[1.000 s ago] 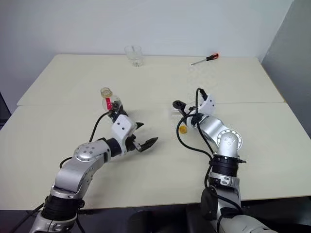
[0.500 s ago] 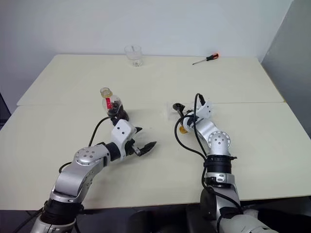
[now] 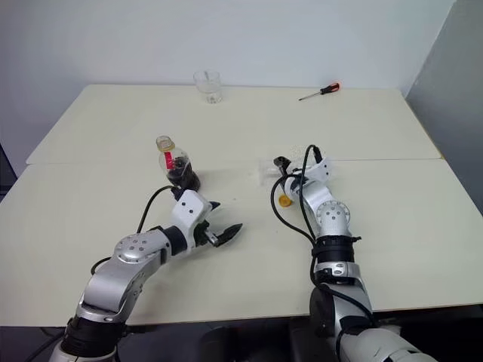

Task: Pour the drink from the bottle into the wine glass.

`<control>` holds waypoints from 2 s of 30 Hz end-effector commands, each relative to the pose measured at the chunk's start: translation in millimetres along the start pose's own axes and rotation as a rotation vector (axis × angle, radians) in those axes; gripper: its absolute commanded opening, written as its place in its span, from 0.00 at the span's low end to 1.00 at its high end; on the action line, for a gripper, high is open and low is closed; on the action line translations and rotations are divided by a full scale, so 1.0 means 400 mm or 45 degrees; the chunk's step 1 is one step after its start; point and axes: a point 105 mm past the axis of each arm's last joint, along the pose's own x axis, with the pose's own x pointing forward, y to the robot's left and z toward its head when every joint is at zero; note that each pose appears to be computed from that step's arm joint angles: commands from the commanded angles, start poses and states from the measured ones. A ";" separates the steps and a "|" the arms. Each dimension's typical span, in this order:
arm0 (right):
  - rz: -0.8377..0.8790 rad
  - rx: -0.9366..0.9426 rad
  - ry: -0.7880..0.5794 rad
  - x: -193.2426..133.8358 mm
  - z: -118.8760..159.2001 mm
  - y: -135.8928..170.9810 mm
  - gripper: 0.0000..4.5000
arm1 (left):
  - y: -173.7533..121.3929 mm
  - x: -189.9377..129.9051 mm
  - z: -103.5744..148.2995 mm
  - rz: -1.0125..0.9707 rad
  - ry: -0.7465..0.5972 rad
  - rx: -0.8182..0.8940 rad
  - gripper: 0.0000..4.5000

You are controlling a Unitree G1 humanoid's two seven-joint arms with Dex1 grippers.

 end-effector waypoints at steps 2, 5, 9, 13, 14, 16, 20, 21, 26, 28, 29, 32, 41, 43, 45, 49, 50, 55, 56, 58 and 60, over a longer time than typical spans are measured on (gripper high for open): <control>0.169 0.083 0.114 0.012 -0.113 0.141 1.00 | -0.010 -0.007 0.036 0.004 -0.062 0.034 1.00; 0.174 0.088 0.121 0.016 -0.121 0.148 1.00 | -0.012 -0.007 0.036 0.006 -0.061 0.032 1.00; 0.171 0.091 0.134 0.022 -0.134 0.152 1.00 | -0.011 -0.007 0.035 0.011 -0.059 0.030 1.00; 0.144 0.084 0.133 0.031 -0.144 0.144 1.00 | -0.010 -0.006 0.036 0.015 -0.060 0.030 1.00; 0.134 0.083 0.130 0.034 -0.145 0.141 1.00 | -0.010 -0.006 0.036 0.016 -0.060 0.030 1.00; 0.111 0.083 0.121 0.040 -0.145 0.133 1.00 | -0.011 -0.005 0.036 0.018 -0.061 0.029 1.00; 0.073 0.057 0.094 0.057 -0.143 0.123 0.78 | -0.011 -0.007 0.035 0.024 -0.062 0.028 1.00; 0.057 0.049 0.083 0.062 -0.141 0.119 0.70 | -0.010 -0.008 0.035 0.025 -0.063 0.029 1.00; 0.032 0.035 0.071 0.073 -0.142 0.111 0.29 | -0.006 -0.010 0.036 0.036 -0.065 0.031 1.00; 0.022 0.029 0.066 0.073 -0.140 0.104 0.14 | -0.006 -0.011 0.035 0.037 -0.065 0.030 1.00; 0.018 0.026 0.061 0.073 -0.138 0.101 0.08 | -0.006 -0.011 0.034 0.037 -0.065 0.030 1.00; 0.043 -0.024 0.025 0.070 -0.119 0.109 0.03 | -0.007 -0.009 0.035 0.035 -0.067 0.028 1.00; 0.363 -0.614 -0.126 0.012 -0.078 0.186 0.03 | 0.004 -0.004 0.038 0.046 -0.087 0.024 1.00; 0.454 -0.860 -0.137 -0.002 -0.105 0.189 0.03 | 0.005 -0.001 0.038 0.046 -0.089 0.023 1.00; 0.495 -1.031 -0.139 -0.006 -0.130 0.173 0.03 | 0.002 0.003 0.039 0.040 -0.092 0.023 1.00; 0.515 -1.303 -0.142 -0.006 -0.167 0.114 0.03 | 0.003 0.008 0.044 0.039 -0.101 0.028 1.00; 0.508 -1.322 -0.146 -0.005 -0.166 0.105 0.03 | 0.007 0.007 0.043 0.046 -0.102 0.029 1.00; 0.505 -1.405 -0.164 -0.006 -0.162 0.075 0.03 | 0.025 -0.010 0.037 0.071 -0.090 -0.005 1.00; 0.504 -1.412 -0.166 -0.006 -0.162 0.072 0.03 | 0.029 -0.014 0.036 0.076 -0.089 -0.021 1.00; 0.499 -1.436 -0.151 -0.004 -0.167 0.057 0.03 | 0.028 -0.029 0.032 0.042 -0.077 -0.087 1.00; 0.499 -1.467 -0.129 -0.003 -0.175 0.041 0.03 | 0.021 -0.053 0.028 -0.031 -0.066 -0.177 1.00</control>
